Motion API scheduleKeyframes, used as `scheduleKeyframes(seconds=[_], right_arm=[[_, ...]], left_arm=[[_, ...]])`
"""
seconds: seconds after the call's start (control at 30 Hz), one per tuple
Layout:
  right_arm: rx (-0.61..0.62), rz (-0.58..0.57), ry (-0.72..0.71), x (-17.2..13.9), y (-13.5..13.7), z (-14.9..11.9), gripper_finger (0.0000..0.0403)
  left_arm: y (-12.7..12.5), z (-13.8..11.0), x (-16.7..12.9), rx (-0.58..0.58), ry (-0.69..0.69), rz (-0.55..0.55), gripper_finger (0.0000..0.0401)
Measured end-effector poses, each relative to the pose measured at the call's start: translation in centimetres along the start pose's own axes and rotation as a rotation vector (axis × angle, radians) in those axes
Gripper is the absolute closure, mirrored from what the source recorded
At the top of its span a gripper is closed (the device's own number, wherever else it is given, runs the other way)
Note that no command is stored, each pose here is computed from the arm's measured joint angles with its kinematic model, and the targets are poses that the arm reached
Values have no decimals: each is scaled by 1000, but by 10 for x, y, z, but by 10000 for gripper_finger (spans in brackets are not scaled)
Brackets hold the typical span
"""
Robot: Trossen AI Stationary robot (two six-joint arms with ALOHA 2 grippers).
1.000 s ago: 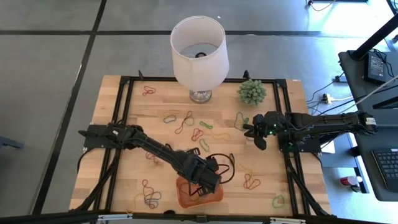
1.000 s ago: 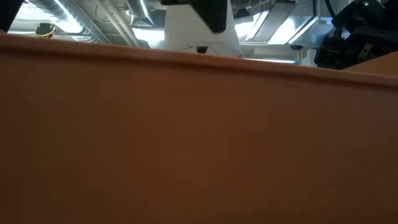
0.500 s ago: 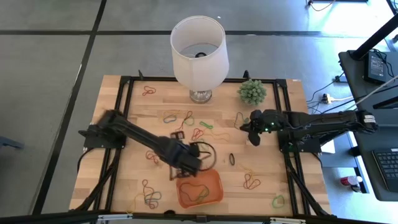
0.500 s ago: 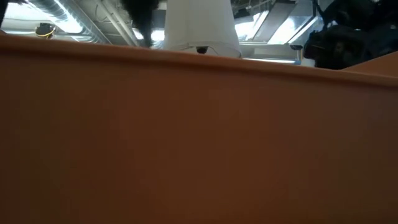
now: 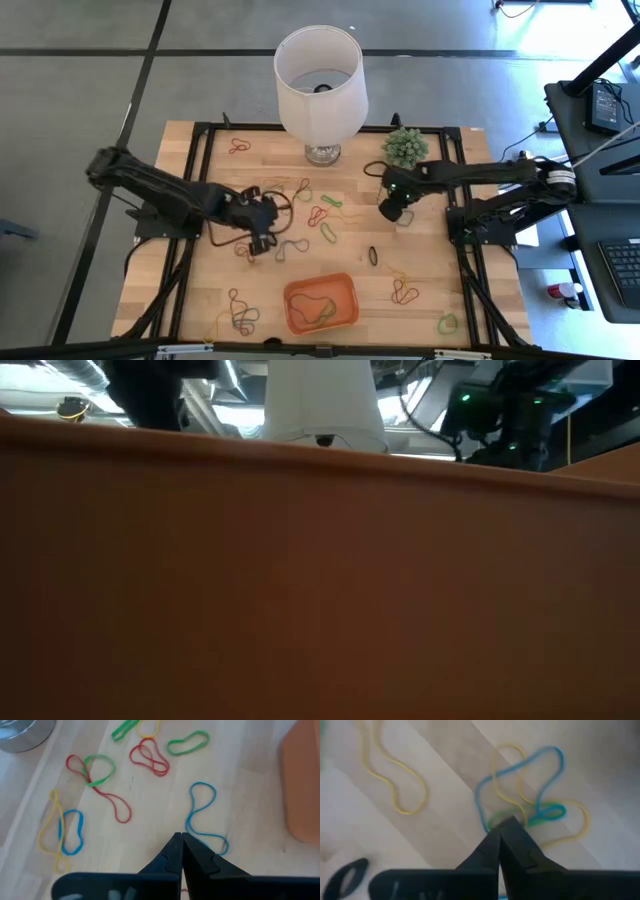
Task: Pick and place rubber bands into bin
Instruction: Put the black rubber band into the orange bin
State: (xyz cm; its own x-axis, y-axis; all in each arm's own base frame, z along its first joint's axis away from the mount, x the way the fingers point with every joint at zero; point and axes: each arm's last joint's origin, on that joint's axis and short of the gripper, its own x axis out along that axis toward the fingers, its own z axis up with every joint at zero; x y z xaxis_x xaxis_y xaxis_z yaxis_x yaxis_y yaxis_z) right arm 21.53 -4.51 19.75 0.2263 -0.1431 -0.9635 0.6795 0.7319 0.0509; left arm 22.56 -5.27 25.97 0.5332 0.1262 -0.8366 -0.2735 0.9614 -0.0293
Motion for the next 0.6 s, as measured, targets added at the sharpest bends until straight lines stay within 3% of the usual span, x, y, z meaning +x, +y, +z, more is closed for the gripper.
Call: scheduleKeyframes(seconds=[0.3,0.47,0.6], right_arm=[[8,-92,177,26,2,9,296],[-4,-127,230,39,0,4,249],[-60,-160,232,49,-5,2,233]], left_arm=[[34,-34,2,-47,-97,-73,399],[38,-36,1,-99,-119,-82,399],[37,-33,1,-116,-142,-93,399]])
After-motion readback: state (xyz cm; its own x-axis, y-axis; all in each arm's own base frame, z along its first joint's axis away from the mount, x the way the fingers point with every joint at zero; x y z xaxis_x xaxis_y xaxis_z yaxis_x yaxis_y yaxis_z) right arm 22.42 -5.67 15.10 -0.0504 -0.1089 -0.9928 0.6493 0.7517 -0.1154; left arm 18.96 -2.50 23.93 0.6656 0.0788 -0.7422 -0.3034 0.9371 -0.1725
